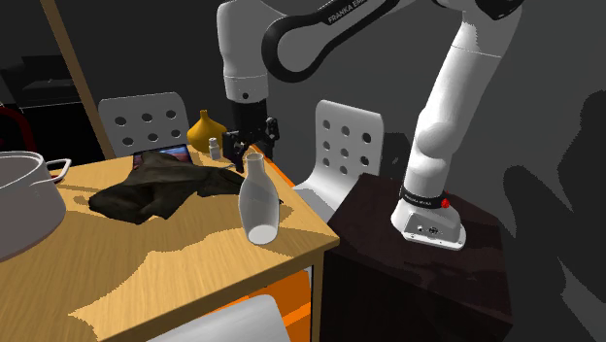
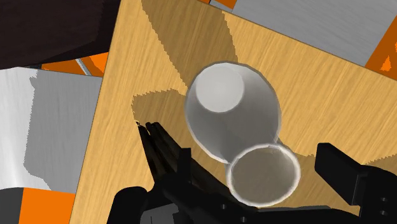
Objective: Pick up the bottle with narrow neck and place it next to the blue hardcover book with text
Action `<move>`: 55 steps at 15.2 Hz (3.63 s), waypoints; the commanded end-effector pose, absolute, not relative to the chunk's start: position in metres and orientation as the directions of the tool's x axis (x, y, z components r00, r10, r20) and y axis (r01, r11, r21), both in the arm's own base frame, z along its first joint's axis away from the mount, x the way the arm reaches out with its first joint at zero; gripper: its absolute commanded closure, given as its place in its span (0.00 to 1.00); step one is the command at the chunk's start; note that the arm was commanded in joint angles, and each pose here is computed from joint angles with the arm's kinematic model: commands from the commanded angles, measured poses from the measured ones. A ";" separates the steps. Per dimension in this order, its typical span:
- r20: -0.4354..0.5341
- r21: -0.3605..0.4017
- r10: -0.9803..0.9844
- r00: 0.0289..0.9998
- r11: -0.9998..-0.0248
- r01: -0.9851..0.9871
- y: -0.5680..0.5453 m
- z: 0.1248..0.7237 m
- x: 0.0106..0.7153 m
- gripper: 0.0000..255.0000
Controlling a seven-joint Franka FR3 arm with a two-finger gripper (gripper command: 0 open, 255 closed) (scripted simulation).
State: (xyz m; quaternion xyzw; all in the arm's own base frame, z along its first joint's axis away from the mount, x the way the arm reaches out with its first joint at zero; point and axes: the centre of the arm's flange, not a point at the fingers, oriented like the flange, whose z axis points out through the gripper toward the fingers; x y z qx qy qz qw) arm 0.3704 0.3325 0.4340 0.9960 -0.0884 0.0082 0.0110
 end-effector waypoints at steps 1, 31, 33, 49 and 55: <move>0.019 0.020 -0.176 0.984 -0.984 -0.176 0.333 0.426 0.370 0.00; 0.019 0.020 -0.176 0.984 -0.984 -0.176 0.333 0.494 0.370 1.00; 0.019 0.020 -0.176 0.984 -0.984 -0.176 0.333 0.505 0.370 1.00; 0.019 0.020 -0.176 0.984 -0.984 -0.176 0.333 0.589 0.370 1.00; 0.019 0.020 -0.176 0.984 -0.984 -0.176 0.333 0.621 0.370 1.00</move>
